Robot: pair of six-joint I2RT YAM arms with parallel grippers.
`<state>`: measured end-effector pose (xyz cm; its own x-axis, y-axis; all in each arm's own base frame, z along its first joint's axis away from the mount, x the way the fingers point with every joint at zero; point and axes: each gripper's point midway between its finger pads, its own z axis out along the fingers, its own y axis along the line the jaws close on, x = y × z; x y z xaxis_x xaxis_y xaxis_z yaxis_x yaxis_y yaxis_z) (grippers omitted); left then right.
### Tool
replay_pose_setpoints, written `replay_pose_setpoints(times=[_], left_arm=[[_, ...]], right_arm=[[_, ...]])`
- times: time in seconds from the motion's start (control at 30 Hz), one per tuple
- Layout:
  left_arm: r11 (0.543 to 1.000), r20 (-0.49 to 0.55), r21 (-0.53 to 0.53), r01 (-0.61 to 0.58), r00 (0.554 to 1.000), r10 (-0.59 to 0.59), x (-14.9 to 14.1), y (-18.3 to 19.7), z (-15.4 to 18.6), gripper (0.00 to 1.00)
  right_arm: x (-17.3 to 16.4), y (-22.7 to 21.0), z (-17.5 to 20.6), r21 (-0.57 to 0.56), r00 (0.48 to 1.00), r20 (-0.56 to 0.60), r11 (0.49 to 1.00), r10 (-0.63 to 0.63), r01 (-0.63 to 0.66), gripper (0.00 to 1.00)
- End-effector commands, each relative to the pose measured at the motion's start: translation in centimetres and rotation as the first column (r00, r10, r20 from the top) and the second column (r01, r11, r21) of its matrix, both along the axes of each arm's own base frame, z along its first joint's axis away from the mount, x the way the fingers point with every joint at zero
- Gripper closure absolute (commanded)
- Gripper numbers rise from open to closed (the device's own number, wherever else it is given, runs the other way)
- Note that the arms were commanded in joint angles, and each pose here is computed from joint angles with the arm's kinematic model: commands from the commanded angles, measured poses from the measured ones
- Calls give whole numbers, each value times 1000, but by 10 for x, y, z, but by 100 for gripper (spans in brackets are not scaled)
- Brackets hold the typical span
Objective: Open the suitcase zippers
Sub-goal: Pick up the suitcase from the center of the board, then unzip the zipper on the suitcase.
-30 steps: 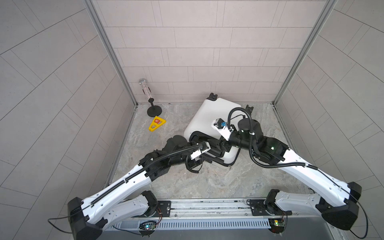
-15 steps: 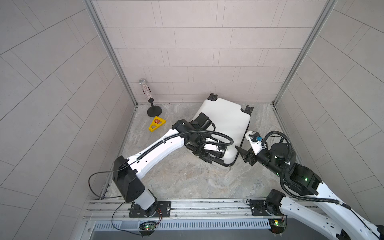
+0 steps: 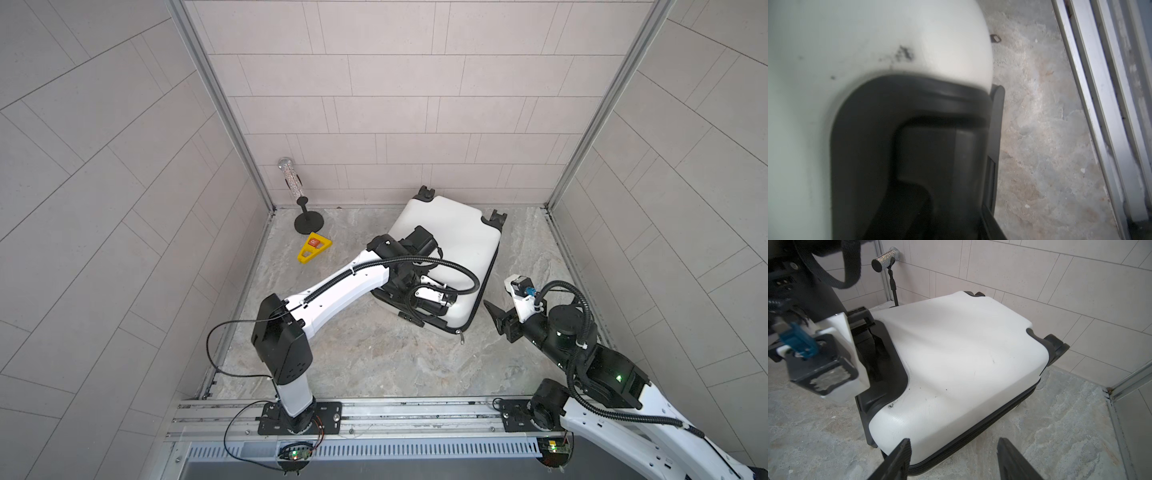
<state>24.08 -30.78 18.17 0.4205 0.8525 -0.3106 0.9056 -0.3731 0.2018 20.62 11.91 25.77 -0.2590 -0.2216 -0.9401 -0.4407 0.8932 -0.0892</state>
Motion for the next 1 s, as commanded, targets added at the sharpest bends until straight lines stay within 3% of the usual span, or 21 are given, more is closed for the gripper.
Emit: replay_pose_setpoints(times=[0.0,0.23,0.43,0.63,0.97], left_arm=[[998,-9,24,-56,998,57,-5,10,8,83],[991,3,-89,-99,995,100,-18,27,46,94],[984,17,-122,-129,991,132,-18,40,46,95],[977,9,-150,-151,988,154,-15,41,43,96],[967,-46,-194,-166,986,160,-14,27,46,96]], right_arm=[[0,-2,-9,21,1000,-10,1000,-16,16,34],[-8,29,-51,49,988,-53,989,145,-142,38],[-12,59,-84,228,963,-106,949,248,-219,40],[-26,71,-123,361,933,-207,909,295,-207,45],[-32,78,-149,329,932,-213,920,294,-215,45]])
